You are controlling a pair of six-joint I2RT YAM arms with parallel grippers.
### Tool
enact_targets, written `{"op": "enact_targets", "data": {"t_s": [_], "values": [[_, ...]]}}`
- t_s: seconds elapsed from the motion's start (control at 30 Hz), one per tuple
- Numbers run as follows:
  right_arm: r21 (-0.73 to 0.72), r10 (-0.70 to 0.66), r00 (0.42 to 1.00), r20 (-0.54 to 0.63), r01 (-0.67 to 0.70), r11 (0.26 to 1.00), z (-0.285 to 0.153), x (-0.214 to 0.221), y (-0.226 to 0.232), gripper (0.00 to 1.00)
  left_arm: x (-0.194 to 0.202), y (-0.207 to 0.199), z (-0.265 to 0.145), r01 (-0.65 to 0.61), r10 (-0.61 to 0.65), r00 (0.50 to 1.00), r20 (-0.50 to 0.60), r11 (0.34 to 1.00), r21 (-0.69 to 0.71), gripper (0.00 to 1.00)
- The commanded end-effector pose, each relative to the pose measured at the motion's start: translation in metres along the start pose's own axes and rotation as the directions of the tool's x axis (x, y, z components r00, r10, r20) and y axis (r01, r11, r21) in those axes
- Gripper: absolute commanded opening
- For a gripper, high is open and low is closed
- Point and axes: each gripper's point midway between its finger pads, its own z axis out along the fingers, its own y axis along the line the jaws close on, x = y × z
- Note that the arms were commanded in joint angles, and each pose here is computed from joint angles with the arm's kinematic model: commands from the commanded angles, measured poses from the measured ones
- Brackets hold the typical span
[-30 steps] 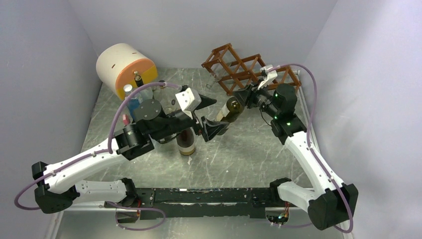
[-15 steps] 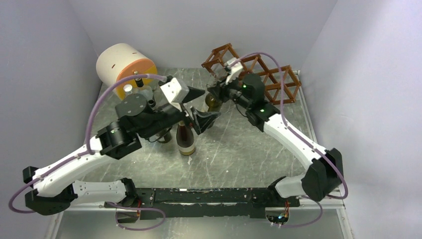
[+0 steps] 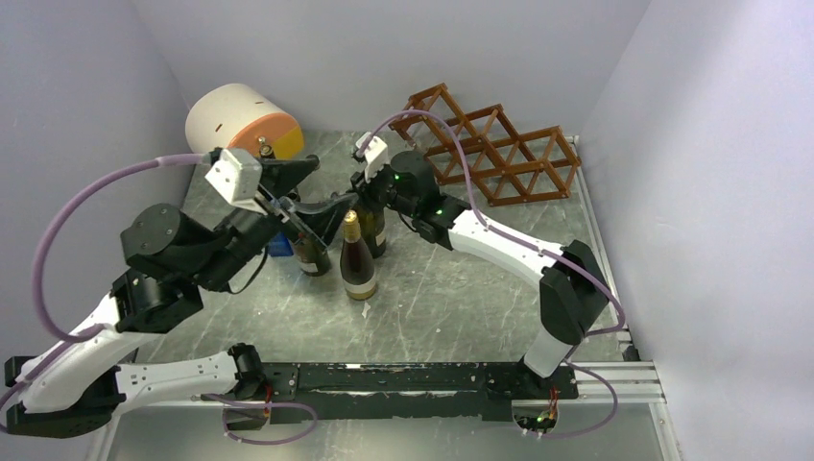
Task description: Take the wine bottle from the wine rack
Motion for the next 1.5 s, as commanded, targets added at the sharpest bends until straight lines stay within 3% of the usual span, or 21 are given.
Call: {"op": "enact_targets", "data": {"t_s": [0.0,0.07,0.13,0.23,0.33,0.47,0.6,0.77,0.9,1.1,1.47], "values": [[0.036,-0.081,0.979,0.189,0.076,0.996,-0.001,-0.064,-0.001,0.0,0.005,0.011,-0.007,-0.016,0.015,1.0,-0.024,0.999,-0.052,0.93],[0.035,-0.082,0.979,0.188,0.077,0.996,-0.001,-0.06,0.001,0.02,0.006,0.012,-0.007,-0.016,0.015,1.0,-0.024,0.998,-0.053,0.93],[0.037,-0.073,0.98,0.185,0.067,0.997,-0.001,-0.057,0.0,0.12,0.005,0.012,-0.008,-0.014,0.013,1.0,-0.019,0.999,-0.051,0.93],[0.034,-0.04,0.982,0.185,0.035,0.999,-0.003,-0.057,0.002,0.42,0.006,0.011,-0.007,-0.015,0.014,1.0,-0.02,0.999,-0.046,0.93],[0.054,-0.003,0.98,0.198,-0.008,0.999,-0.011,-0.064,-0.002,0.64,0.006,0.009,-0.006,-0.017,0.016,1.0,-0.026,0.999,-0.041,0.93],[0.084,0.048,0.98,0.196,-0.066,0.994,-0.02,-0.072,-0.007,0.78,0.009,0.01,-0.006,-0.015,0.014,0.999,-0.032,0.999,-0.043,0.93],[0.149,0.09,0.977,0.196,-0.12,0.981,-0.039,-0.084,-0.018,0.86,0.013,0.008,-0.004,-0.009,0.007,0.999,-0.044,0.999,-0.04,0.93],[0.254,0.15,0.962,0.23,-0.208,0.944,-0.083,-0.109,-0.04,0.9,0.015,0.007,-0.004,-0.005,0.003,0.999,-0.053,0.999,-0.036,0.93],[0.367,0.237,0.94,0.246,-0.316,0.875,-0.118,-0.103,-0.08,0.91,0.013,0.007,-0.006,0.005,-0.006,0.999,-0.044,0.999,-0.033,0.93],[0.493,0.418,0.881,0.221,-0.471,0.731,-0.155,-0.026,-0.154,0.85,0.01,0.004,-0.004,0.008,-0.009,0.999,-0.037,1.0,-0.022,0.93],[0.655,0.543,0.828,0.14,-0.489,0.577,-0.156,0.097,-0.245,0.67,0.02,0.0,0.0,0.016,-0.017,0.998,-0.059,1.0,-0.004,0.93]]}}
